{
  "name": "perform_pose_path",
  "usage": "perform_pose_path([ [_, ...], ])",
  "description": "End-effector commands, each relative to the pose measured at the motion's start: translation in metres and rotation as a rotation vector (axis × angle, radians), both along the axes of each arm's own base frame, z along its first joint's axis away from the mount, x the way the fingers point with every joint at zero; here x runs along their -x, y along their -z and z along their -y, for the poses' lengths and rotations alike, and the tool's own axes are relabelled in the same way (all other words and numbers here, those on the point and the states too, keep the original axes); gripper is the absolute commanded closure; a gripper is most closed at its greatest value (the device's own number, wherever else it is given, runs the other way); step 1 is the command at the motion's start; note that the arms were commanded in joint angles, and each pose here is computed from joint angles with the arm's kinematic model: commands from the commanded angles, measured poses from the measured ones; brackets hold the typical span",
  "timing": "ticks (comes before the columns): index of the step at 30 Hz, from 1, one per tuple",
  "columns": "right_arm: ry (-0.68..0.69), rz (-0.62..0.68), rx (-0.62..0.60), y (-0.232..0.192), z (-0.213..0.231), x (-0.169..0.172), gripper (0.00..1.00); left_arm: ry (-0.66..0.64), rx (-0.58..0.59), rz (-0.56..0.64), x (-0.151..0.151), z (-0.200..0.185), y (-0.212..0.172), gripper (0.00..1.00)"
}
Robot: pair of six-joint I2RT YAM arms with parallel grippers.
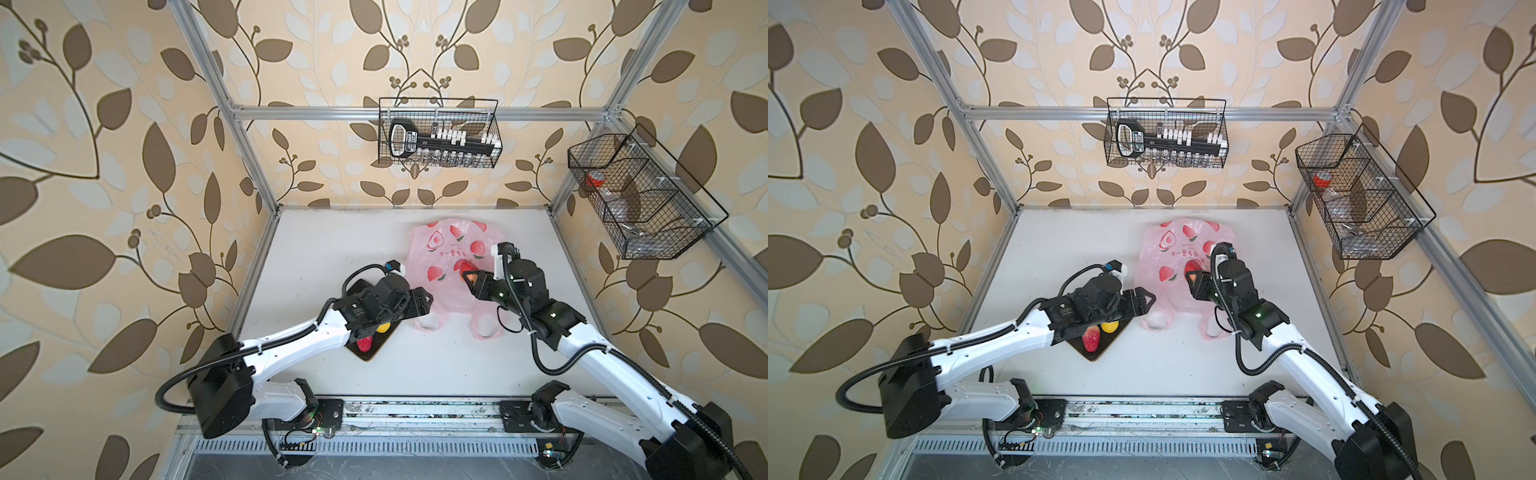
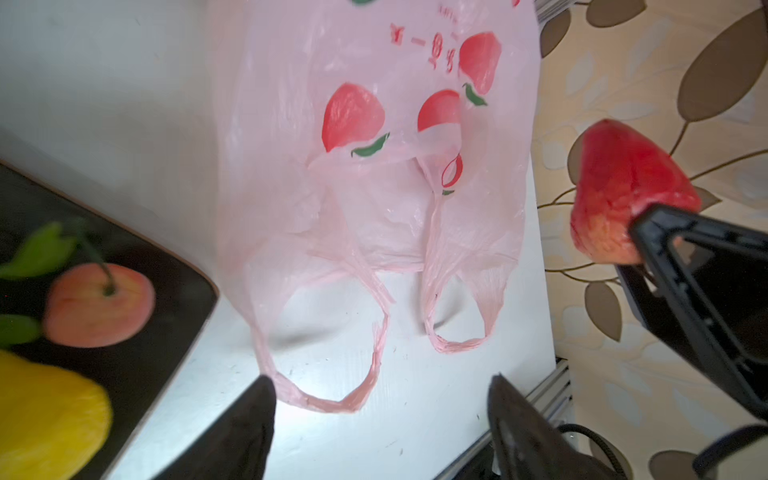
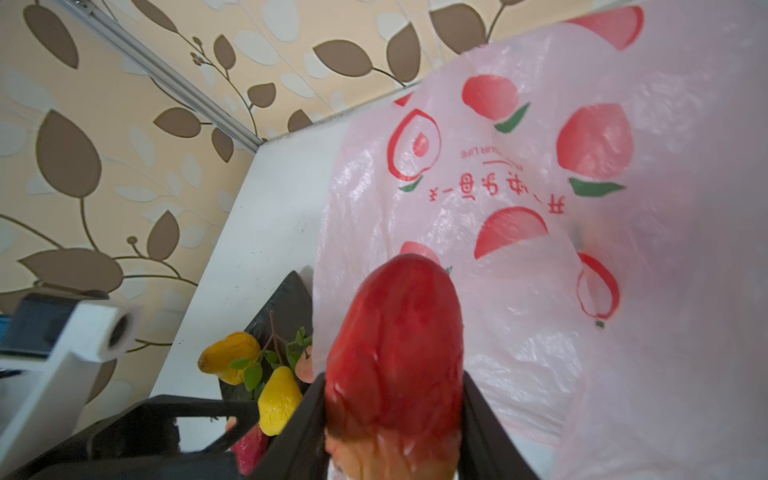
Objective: Take the fake fruits out of the plastic bag
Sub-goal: 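Lower the red fruit onto the dark mat with the right gripper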
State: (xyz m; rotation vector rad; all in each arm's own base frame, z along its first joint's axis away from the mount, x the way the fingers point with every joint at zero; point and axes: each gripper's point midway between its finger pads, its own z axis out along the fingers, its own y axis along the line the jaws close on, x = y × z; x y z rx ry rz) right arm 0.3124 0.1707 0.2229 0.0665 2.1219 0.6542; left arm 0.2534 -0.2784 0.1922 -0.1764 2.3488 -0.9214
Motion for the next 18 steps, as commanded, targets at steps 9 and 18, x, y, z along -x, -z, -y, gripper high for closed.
perform_pose_path([
  [9, -0.384, 0.031, 0.158, 0.008, -0.165, 0.002, 0.57, -0.527, -0.29, 0.25, 0.011, -0.189, -0.088, 0.09],
  [18, -0.49, -0.006, 0.255, 0.059, -0.268, -0.001, 0.57, -0.681, -0.269, 0.28, 0.042, -0.242, -0.088, 0.09],
])
